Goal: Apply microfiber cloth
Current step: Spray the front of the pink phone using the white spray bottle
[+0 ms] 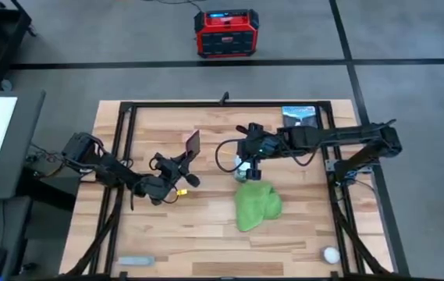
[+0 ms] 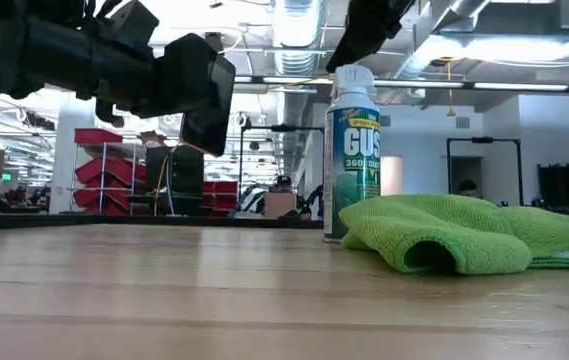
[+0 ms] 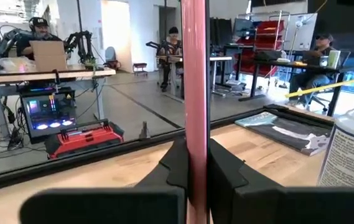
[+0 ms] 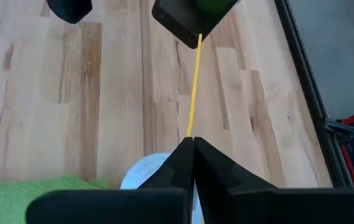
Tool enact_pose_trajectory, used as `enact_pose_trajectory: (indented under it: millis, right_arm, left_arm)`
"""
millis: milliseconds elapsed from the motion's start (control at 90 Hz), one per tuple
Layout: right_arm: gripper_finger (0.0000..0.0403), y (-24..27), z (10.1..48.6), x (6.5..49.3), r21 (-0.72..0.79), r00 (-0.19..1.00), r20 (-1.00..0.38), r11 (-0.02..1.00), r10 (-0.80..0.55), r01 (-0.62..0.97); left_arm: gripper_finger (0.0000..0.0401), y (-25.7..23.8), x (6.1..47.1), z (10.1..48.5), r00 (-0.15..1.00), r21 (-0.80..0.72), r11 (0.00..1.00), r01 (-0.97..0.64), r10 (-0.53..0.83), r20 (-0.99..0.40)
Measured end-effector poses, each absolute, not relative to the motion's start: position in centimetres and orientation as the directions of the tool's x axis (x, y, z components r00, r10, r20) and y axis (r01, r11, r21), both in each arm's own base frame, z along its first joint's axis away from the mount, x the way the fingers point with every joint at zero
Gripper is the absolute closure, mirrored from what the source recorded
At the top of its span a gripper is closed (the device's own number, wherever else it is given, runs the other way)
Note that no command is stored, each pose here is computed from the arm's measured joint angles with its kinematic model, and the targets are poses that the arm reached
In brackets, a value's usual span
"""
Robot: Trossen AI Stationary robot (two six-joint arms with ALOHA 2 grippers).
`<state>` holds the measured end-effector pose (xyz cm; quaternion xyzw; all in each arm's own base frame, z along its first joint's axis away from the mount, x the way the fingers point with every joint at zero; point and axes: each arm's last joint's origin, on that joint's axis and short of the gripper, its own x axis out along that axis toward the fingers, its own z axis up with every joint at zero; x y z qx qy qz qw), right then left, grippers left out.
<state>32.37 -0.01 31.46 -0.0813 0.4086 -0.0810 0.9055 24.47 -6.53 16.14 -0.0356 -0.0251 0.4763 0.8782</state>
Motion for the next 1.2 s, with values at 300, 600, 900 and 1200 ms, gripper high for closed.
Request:
enact_pose_trajectory:
  millis: [300,600,900,1200]
  right_arm:
    - [0.0403,0.0,30.8,32.8,-0.200,0.638,-0.743,0.977,-0.200,0.073]
    - [0.0403,0.1,29.9,33.5,-0.193,0.620,-0.761,0.979,-0.190,0.063]
    - [0.0403,0.1,29.8,33.6,-0.179,0.622,-0.764,0.982,-0.173,0.054]
    - [0.0403,0.1,29.8,33.6,-0.176,0.622,-0.764,0.983,-0.172,0.056]
  left_arm:
    - [0.0397,-6.5,24.5,16.1,0.546,-0.083,0.545,-0.834,0.838,0.010]
    - [0.0397,-6.5,24.5,16.1,0.547,-0.075,0.546,-0.835,0.837,0.010]
    - [0.0397,-6.5,24.5,16.1,0.553,-0.088,0.552,-0.829,0.833,0.010]
    - [0.0397,-6.6,24.5,15.6,0.567,-0.107,0.563,-0.819,0.824,-0.004]
